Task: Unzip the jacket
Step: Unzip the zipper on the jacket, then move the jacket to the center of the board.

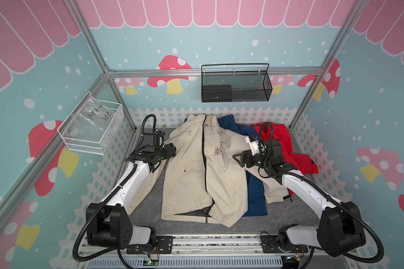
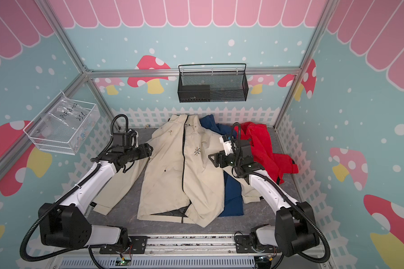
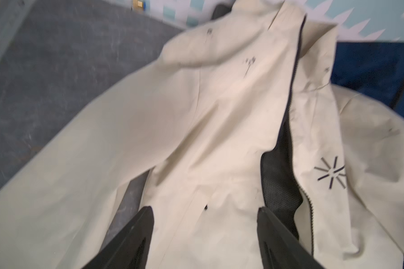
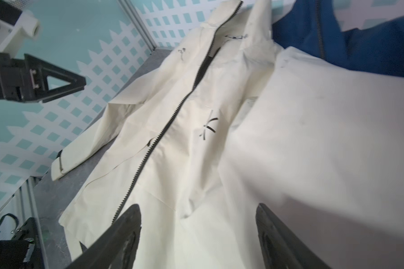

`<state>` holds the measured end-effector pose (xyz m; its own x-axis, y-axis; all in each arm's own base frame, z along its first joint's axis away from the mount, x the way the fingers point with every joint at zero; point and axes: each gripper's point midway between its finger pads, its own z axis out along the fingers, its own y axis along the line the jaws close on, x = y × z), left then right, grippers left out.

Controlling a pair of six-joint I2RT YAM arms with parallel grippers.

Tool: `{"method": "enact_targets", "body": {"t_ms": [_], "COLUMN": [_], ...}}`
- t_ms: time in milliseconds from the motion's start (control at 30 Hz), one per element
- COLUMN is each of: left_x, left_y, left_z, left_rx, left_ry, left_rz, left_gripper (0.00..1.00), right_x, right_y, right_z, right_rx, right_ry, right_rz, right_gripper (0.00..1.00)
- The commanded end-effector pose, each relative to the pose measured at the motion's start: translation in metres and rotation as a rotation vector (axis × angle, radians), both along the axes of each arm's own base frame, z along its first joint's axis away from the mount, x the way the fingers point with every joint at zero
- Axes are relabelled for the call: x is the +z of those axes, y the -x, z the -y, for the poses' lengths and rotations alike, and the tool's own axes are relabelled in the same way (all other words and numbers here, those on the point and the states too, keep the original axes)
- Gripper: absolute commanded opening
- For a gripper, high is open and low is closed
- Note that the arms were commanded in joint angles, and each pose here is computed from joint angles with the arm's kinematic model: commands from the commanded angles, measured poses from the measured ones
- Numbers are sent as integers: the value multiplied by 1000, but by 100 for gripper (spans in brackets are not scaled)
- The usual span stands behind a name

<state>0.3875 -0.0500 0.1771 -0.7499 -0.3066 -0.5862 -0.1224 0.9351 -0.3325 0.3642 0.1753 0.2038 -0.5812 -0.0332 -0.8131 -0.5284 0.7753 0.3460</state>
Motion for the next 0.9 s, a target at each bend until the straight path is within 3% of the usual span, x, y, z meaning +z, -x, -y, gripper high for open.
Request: {"method": "enact_targets", "body": {"t_ms": [0, 233, 500, 667, 867], "left_x": [-45, -85, -111, -130, -133], "left_y": [30, 21, 12, 12, 12], "left_z": [-9, -18, -30, -27, -26], "left_rx": [35, 55, 128, 128, 123], "left_ry": [57, 1, -36, -23, -16], "left_rz": [-213, -315, -328, -371, -361], "left_gripper": [66, 65, 65, 64, 63], "right_x": [-18, -42, -67, -77, -65], "right_y": [5, 14, 21, 32, 54], "right_z": [25, 46, 53, 43, 37], "right_rx": [-52, -93, -103, -49, -31], "right_ry": [80, 100, 106, 51, -15], "right_rz": [-47, -96, -160, -208, -210], "right_gripper": [81, 80, 78, 69, 68]}}
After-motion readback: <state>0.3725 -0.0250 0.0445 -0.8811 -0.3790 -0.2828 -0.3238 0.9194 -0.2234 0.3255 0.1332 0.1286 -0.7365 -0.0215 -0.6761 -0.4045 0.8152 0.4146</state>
